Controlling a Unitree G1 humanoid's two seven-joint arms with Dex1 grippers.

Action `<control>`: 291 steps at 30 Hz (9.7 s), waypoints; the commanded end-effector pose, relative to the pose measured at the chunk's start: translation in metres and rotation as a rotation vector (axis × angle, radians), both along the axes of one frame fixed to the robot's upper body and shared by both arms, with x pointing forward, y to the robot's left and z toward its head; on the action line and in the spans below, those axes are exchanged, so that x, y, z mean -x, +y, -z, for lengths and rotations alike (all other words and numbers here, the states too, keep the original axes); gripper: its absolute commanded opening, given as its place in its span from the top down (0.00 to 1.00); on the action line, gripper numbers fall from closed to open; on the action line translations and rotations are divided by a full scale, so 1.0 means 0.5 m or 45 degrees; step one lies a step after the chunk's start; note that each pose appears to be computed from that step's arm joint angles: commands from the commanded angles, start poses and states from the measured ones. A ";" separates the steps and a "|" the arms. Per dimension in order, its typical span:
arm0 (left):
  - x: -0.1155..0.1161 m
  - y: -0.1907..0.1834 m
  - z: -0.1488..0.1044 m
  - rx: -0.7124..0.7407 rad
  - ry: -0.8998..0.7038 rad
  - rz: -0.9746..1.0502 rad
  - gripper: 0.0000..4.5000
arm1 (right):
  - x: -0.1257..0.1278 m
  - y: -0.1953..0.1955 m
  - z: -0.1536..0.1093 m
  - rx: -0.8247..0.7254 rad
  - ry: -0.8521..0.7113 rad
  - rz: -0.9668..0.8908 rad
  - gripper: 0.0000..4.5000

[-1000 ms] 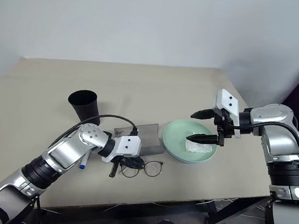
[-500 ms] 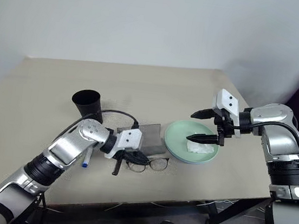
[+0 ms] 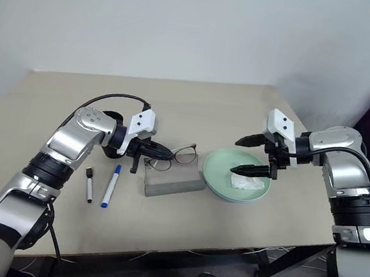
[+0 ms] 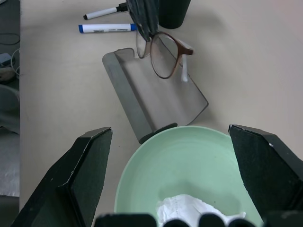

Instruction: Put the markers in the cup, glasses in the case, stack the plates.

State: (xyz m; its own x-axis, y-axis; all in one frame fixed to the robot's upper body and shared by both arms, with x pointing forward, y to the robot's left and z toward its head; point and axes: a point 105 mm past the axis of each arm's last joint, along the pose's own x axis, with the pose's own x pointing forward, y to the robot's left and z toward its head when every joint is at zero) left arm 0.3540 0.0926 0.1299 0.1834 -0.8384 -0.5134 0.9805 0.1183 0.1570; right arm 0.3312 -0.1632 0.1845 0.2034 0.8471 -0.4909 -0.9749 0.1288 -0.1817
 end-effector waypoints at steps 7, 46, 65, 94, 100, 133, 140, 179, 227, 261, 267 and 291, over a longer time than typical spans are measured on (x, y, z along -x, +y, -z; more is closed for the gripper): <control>0.022 -0.033 0.041 -0.031 0.012 0.131 0.99 | 0.002 0.006 -0.031 -0.021 -0.069 -0.027 0.05; 0.029 -0.043 0.080 -0.121 0.235 0.170 0.95 | 0.016 0.013 -0.019 -0.011 -0.060 -0.038 0.05; 0.005 -0.057 -0.088 0.122 0.016 0.117 0.67 | 0.014 0.015 -0.019 -0.009 -0.065 -0.042 0.05; -0.065 0.013 0.069 -0.112 -0.027 -0.303 0.99 | 0.016 0.014 -0.024 0.002 -0.071 -0.053 0.05; -0.002 0.001 0.068 -0.140 0.036 -0.125 0.99 | 0.014 0.016 -0.025 -0.001 -0.076 -0.056 0.05; 0.108 0.161 -0.069 0.119 -0.093 -0.985 0.39 | 0.016 0.029 -0.014 -0.012 -0.052 -0.097 0.05; 0.133 0.269 -0.020 0.058 0.086 -1.575 0.22 | 0.011 0.036 -0.010 -0.001 -0.042 -0.132 0.05; 0.039 0.310 0.110 -0.349 0.438 -2.151 0.22 | 0.008 0.075 -0.008 -0.029 -0.047 -0.211 0.05; 0.129 0.150 -0.031 -0.483 0.464 -1.037 0.99 | 0.002 0.086 -0.006 -0.029 -0.070 -0.209 0.05; -0.093 0.212 -0.280 0.885 -0.885 -1.256 0.99 | 0.007 0.104 -0.012 -0.061 -0.064 -0.232 0.05; -0.105 0.200 -0.246 0.889 -0.856 -1.248 0.99 | 0.007 0.105 -0.018 -0.072 -0.072 -0.229 0.05; -0.061 0.185 -0.253 0.696 -0.746 -1.119 0.09 | 0.008 0.088 -0.021 -0.068 -0.084 -0.190 0.05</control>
